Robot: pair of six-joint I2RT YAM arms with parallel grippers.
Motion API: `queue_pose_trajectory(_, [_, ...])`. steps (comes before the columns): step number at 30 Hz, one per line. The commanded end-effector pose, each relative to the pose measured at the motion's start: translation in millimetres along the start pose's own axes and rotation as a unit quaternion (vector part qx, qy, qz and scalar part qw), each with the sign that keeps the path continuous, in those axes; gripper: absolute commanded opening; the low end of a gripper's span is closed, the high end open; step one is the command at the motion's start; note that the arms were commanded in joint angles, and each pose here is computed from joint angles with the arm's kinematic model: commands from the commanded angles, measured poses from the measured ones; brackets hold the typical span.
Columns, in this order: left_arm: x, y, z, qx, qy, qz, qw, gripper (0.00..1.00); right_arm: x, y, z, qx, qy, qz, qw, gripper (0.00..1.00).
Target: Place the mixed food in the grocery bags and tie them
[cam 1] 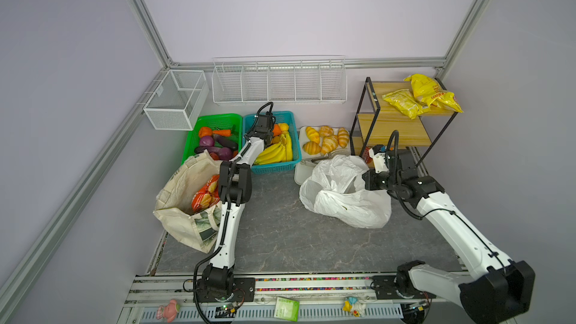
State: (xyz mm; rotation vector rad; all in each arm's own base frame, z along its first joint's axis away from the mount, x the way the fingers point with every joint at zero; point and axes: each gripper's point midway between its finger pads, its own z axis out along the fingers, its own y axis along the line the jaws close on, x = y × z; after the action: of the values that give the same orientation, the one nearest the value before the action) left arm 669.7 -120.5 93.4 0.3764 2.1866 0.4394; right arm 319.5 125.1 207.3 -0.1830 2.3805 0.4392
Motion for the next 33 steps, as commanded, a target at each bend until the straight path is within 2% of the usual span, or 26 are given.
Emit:
queue_pose_trajectory(1, [-13.0,13.5,-16.0,-0.004,-0.007,-0.01,1.0,0.26,3.5,-1.1,4.8,-0.005,0.004,-0.005,1.0,0.06])
queue_pose_trajectory(5, [-30.6,18.6,-40.8,-0.007,-0.04,-0.022,0.999,0.2,4.0,-1.3,5.6,-0.004,0.004,-0.005,1.0,0.06])
queue_pose_trajectory(10, [-48.2,22.9,-71.2,-0.014,-0.077,-0.029,0.997,0.2,4.0,-1.3,5.6,-0.005,0.004,-0.005,1.0,0.06])
queue_pose_trajectory(26, [-63.7,24.4,-121.1,-0.031,-0.119,-0.044,0.991,0.19,5.2,-1.4,3.6,-0.004,0.001,-0.005,1.0,0.06])
queue_pose_trajectory(33, [-56.5,17.4,-195.1,0.005,-0.146,-0.103,0.984,0.18,4.9,-0.6,3.1,-0.007,-0.003,-0.003,1.0,0.06])
